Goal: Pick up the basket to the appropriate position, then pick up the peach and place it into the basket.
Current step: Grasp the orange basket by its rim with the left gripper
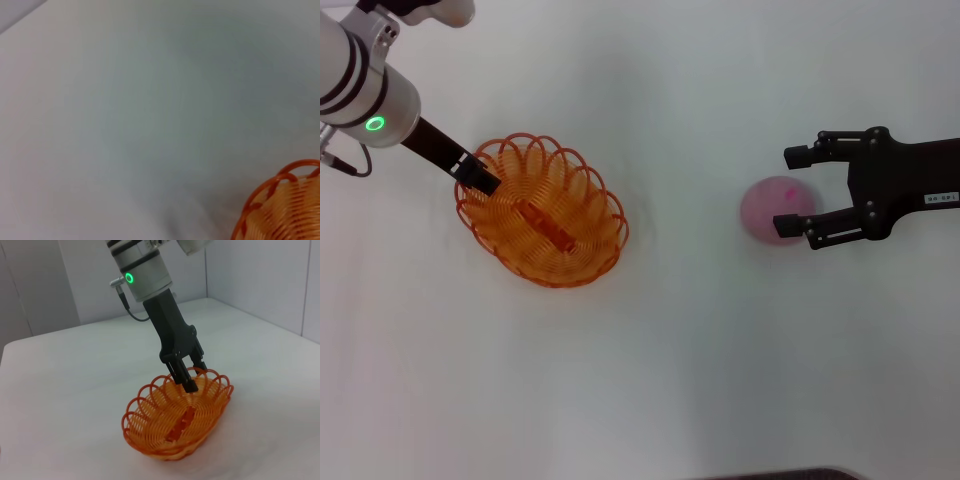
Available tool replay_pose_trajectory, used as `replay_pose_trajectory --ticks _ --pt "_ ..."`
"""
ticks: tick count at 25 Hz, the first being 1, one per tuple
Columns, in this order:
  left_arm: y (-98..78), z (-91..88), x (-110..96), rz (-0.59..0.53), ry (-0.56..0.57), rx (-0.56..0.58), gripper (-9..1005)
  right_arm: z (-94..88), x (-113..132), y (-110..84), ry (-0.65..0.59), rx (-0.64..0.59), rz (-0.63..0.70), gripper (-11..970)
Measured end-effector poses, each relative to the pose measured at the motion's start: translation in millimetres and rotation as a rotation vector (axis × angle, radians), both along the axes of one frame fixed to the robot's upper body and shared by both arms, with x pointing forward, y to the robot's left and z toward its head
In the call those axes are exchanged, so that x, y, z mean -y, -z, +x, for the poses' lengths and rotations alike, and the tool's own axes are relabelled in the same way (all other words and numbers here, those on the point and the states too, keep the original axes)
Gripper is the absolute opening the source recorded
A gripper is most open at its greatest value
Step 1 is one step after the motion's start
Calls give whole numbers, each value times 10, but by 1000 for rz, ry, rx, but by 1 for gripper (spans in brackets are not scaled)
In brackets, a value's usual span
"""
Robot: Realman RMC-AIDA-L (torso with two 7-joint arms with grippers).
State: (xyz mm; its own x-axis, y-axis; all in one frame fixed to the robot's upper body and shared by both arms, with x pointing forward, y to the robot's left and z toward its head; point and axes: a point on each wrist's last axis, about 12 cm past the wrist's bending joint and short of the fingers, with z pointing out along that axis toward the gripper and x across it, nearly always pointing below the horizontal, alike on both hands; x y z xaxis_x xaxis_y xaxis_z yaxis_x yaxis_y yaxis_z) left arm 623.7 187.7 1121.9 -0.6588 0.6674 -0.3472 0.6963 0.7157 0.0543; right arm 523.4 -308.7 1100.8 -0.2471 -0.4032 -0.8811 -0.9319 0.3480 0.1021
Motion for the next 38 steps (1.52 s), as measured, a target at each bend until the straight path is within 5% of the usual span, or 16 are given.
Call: replay_pose_trajectory --ticks 2,5,15,31,38 --pt "2 -4 2 0 3 -3 728 1 -8 11 0 -1 -3 911" --pt "1 -5 5 0 5 -3 529 2 -14 18 1 -1 -5 912" --pt "-4 -4 5 -7 2 -2 288 9 -35 31 -1 -3 0 912" --pt "-78 24 -72 -64 -61 2 167 22 -25 15 6 -2 5 912" --pt "-153 -29 -193 -180 -132 -63 104 43 -23 -17 25 20 30 912"
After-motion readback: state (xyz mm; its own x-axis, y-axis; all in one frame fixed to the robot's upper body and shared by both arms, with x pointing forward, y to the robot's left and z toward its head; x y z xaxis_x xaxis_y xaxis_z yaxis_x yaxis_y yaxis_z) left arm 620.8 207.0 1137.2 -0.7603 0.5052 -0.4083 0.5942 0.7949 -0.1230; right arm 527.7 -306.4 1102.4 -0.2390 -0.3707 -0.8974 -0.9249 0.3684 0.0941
